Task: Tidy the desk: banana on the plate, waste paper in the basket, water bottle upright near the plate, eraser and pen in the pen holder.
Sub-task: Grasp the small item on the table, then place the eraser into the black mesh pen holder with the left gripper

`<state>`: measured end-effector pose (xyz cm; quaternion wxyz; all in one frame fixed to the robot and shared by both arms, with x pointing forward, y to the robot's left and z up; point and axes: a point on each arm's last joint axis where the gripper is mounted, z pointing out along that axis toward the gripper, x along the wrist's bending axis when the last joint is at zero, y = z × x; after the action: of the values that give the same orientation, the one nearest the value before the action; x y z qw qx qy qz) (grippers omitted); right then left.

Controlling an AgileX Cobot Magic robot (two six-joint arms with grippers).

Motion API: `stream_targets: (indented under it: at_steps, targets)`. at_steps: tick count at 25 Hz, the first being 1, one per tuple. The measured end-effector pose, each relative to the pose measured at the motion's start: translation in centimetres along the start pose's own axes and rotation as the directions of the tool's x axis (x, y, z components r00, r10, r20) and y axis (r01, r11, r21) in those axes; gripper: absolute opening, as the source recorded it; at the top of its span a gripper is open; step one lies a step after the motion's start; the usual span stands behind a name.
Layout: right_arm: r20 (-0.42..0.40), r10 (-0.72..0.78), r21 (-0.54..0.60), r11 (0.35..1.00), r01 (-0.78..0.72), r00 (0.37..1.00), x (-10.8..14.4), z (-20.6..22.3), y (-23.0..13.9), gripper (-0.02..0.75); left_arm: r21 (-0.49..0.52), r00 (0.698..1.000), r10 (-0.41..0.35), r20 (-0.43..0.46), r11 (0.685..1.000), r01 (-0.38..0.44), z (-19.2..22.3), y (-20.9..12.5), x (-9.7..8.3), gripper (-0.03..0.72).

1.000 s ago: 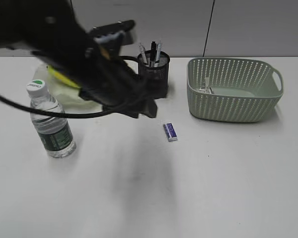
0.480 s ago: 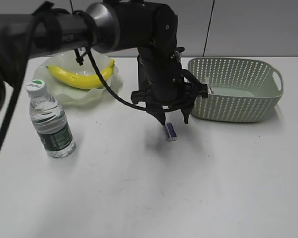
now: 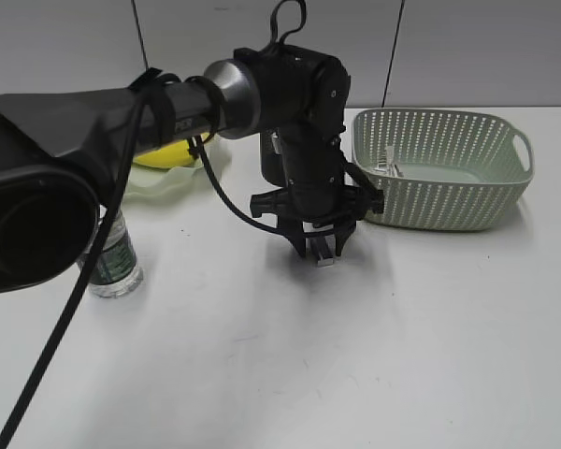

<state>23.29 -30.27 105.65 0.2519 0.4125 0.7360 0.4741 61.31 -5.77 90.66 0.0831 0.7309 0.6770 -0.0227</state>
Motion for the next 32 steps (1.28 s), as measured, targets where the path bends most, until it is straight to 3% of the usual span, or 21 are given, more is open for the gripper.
stream_targets:
  at_steps: [2, 5, 6, 12, 17, 19, 23, 28, 32]
  targets:
    - [0.0, 0.0, 0.0, 1.0, 0.0, 1.0, 0.0, 0.0, 0.0, 0.318, 0.015, 1.0, -0.003, -0.012, 1.0, 0.003, 0.6, -0.1, 0.1, 0.35]
    - [0.0, 0.0, 0.0, 1.0, 0.0, 1.0, 0.0, 0.0, 0.0, 0.318, 0.023, 1.0, -0.005, -0.023, 1.0, 0.005, 1.0, -0.1, 0.2, 0.188]
    - [0.0, 0.0, 0.0, 1.0, 0.0, 1.0, 0.0, 0.0, 0.0, 0.318, 0.023, 1.0, -0.005, -0.023, 1.0, 0.005, 1.0, -0.1, 0.2, 0.173]
    - [0.0, 0.0, 0.0, 1.0, 0.0, 1.0, 0.0, 0.0, 0.0, 0.318, 0.019, 1.0, -0.005, -0.019, 1.0, 0.005, 0.5, -0.1, 0.1, 0.176]
    - [0.0, 0.0, 0.0, 1.0, 0.0, 1.0, 0.0, 0.0, 0.0, 0.318, -0.098, 0.999, 0.036, 0.004, 0.995, -0.036, -5.0, 0.5, -0.1, 0.176]
    - [0.0, 0.0, 0.0, 1.0, 0.0, 1.0, 0.0, 0.0, 0.0, 0.318, -0.195, 0.998, 0.061, -0.023, 0.979, -0.064, -8.1, 1.0, 0.2, 0.176]
    - [0.0, 0.0, 0.0, 1.0, 0.0, 1.0, 0.0, 0.0, 0.0, 0.318, -0.398, 0.997, 0.077, -0.027, 0.914, -0.081, -12.5, 2.9, 1.4, 0.176]
    - [0.0, 0.0, 0.0, 1.0, 0.0, 1.0, 0.0, 0.0, 0.0, 0.318, -0.545, 0.994, 0.063, 0.092, 0.839, -0.002, -12.4, 6.5, 3.3, 0.176]
    - [0.0, 0.0, 0.0, 1.0, 0.0, 1.0, 0.0, 0.0, 0.0, 0.318, -0.598, 0.984, 0.055, 0.17, 0.8, 0.059, -10.6, 8.7, 4.3, 0.176]
